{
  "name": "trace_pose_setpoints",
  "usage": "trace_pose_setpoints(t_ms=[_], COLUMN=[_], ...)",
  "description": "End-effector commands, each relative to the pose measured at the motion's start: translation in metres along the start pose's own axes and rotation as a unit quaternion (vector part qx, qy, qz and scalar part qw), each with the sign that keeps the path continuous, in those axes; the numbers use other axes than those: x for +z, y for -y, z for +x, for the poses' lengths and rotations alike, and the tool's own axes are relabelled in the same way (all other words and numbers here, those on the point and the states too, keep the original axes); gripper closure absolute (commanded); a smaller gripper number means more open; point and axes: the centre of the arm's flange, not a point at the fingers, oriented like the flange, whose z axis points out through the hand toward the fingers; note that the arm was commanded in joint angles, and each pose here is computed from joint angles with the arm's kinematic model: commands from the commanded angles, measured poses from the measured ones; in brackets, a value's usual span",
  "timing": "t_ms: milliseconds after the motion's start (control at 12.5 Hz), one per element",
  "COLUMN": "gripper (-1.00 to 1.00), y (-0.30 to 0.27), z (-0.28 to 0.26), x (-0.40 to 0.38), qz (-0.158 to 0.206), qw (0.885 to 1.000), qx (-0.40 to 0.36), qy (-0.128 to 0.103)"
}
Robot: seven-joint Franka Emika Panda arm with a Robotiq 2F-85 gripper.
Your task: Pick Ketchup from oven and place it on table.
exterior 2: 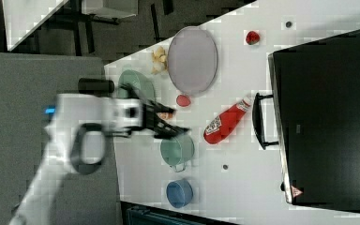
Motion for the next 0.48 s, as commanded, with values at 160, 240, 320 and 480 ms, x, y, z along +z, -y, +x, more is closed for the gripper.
trace_pose_setpoints(t_ms=[160, 240, 320, 480], gripper=[-1.0, -1.0, -1.0, -1.0], y=[0.0, -0.001, -0.003, -0.012], z=[0.006, 0.004, 0.002, -0.007], x=[-0.152, -0.169, -0.182, -0.199], qz=[0.073, 0.069, 0.062, 0.033], qw=[0.995, 0.995, 0.996, 0.999], qx=[0.015, 0.015, 0.014, 0.014], qy=[-0.067, -0.064, -0.056, -0.025])
